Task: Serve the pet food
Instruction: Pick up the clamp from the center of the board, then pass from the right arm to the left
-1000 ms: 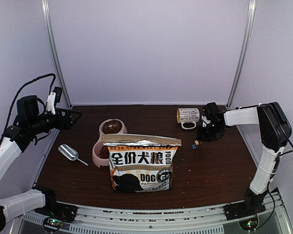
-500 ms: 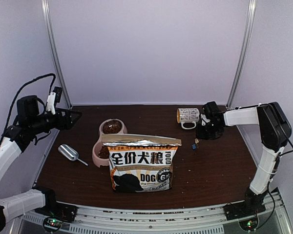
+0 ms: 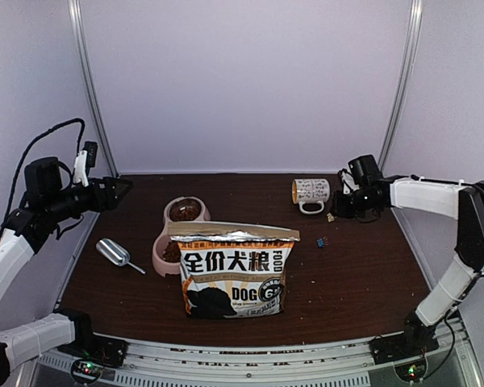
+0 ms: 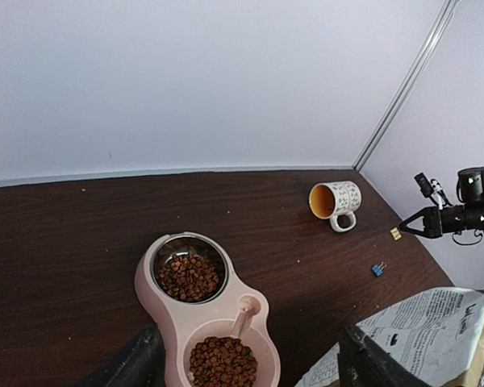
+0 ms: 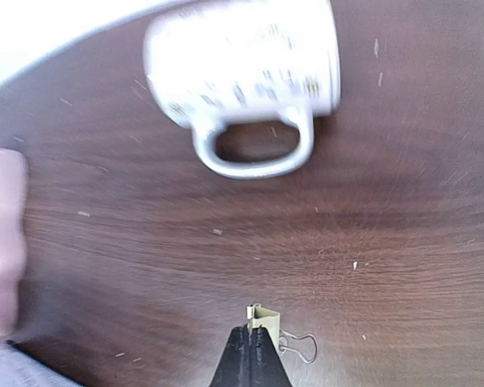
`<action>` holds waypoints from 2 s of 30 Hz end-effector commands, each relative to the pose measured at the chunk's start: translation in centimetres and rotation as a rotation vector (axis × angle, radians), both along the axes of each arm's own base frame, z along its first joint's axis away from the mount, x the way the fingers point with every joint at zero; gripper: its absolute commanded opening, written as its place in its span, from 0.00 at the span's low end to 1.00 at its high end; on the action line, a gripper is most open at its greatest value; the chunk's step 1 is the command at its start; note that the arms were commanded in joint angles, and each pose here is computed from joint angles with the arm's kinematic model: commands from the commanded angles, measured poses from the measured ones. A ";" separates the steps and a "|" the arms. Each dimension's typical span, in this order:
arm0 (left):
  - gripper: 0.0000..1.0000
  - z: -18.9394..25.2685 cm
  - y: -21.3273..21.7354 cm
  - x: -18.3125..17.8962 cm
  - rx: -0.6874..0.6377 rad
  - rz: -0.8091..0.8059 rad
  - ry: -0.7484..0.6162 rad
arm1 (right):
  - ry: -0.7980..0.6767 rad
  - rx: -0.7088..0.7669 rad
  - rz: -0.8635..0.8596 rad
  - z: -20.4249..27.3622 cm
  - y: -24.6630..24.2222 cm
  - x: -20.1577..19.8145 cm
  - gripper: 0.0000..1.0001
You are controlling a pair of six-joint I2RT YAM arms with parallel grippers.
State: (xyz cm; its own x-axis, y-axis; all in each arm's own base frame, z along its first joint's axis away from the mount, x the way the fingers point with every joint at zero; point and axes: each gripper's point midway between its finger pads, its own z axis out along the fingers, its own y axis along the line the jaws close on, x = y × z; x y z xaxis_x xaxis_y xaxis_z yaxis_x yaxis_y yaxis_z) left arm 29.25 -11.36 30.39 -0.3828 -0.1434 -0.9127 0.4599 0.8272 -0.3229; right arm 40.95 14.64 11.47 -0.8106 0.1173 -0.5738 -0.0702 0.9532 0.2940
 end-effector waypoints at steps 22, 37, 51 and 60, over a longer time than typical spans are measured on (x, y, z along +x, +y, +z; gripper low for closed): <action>0.72 8.9 -17.9 -10.3 -0.052 -0.694 -0.145 | -0.573 0.369 0.900 26.6 17.9 -21.1 0.00; 0.73 5.5 -23.4 -14.3 -0.030 -0.972 -0.033 | -0.505 0.450 1.185 27.0 24.9 -26.9 0.00; 0.35 5.1 -25.6 -15.9 -0.037 -1.088 -0.011 | -0.475 0.441 1.231 26.1 26.3 -27.4 0.00; 0.25 4.7 -25.9 -16.5 -0.041 -1.126 -0.001 | -0.483 0.439 1.232 26.4 26.4 -27.4 0.00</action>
